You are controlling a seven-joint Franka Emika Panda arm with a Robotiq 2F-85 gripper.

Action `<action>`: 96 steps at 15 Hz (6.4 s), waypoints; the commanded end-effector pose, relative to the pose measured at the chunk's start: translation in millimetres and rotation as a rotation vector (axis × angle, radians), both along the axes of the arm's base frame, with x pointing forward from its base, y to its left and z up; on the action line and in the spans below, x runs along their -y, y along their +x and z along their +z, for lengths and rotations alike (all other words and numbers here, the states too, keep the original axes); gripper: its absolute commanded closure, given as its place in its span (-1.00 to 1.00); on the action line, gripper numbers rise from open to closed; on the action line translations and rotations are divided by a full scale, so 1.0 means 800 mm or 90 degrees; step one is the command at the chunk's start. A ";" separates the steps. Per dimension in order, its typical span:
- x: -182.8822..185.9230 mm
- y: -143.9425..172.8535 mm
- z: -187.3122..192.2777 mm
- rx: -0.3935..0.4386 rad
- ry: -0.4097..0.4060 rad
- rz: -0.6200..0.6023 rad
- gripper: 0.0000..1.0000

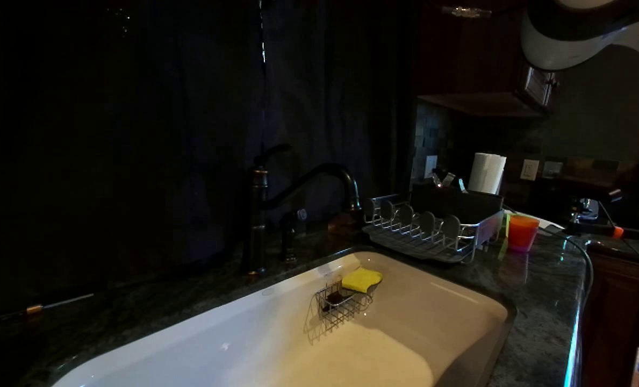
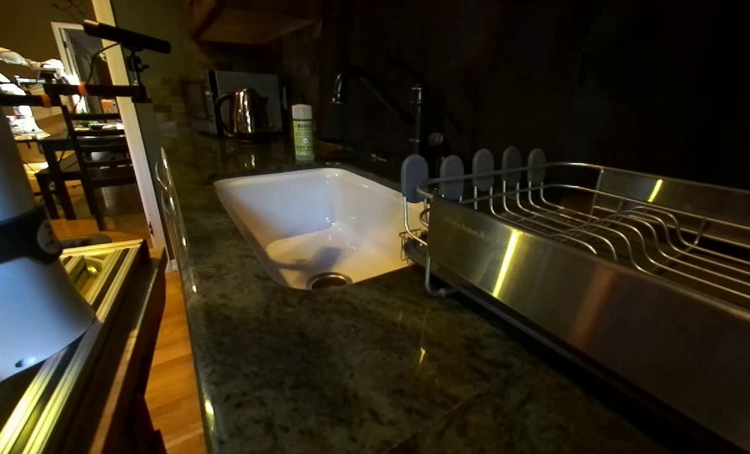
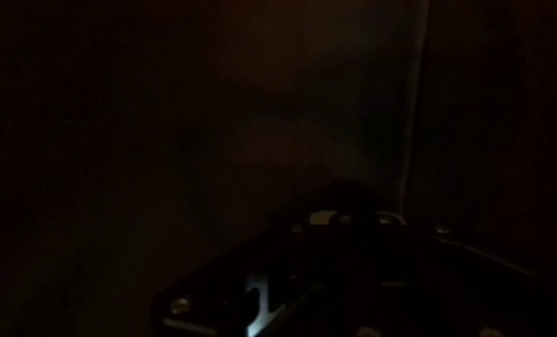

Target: Draw the right curtain to the right.

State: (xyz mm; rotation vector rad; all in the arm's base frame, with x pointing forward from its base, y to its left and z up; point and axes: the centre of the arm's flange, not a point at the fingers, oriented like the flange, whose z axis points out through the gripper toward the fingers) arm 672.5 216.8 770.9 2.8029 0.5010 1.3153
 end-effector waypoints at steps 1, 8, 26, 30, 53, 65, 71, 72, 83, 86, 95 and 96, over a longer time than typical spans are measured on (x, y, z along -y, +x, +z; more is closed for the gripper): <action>-0.032 0.052 0.044 -0.009 0.012 0.070 0.45; -0.040 0.052 0.047 -0.021 0.021 0.102 -0.57; -0.010 0.075 0.041 -0.050 0.045 -0.021 -1.00; -0.005 0.085 0.029 -0.051 0.060 -0.048 -0.49; 0.193 -0.054 0.081 -0.049 0.025 -0.346 0.99; 0.388 -0.171 0.061 -0.075 0.198 -0.715 0.99; 0.435 -0.210 0.055 -0.062 0.317 -0.873 0.99; 0.435 -0.149 0.120 -0.057 0.270 -0.829 0.96; 0.442 -0.154 0.122 -0.047 0.302 -0.862 0.96; 0.442 -0.154 0.121 -0.048 0.302 -0.862 0.96; 0.442 -0.154 0.121 -0.048 0.302 -0.862 0.96; 0.443 -0.154 0.121 -0.048 0.302 -0.862 0.96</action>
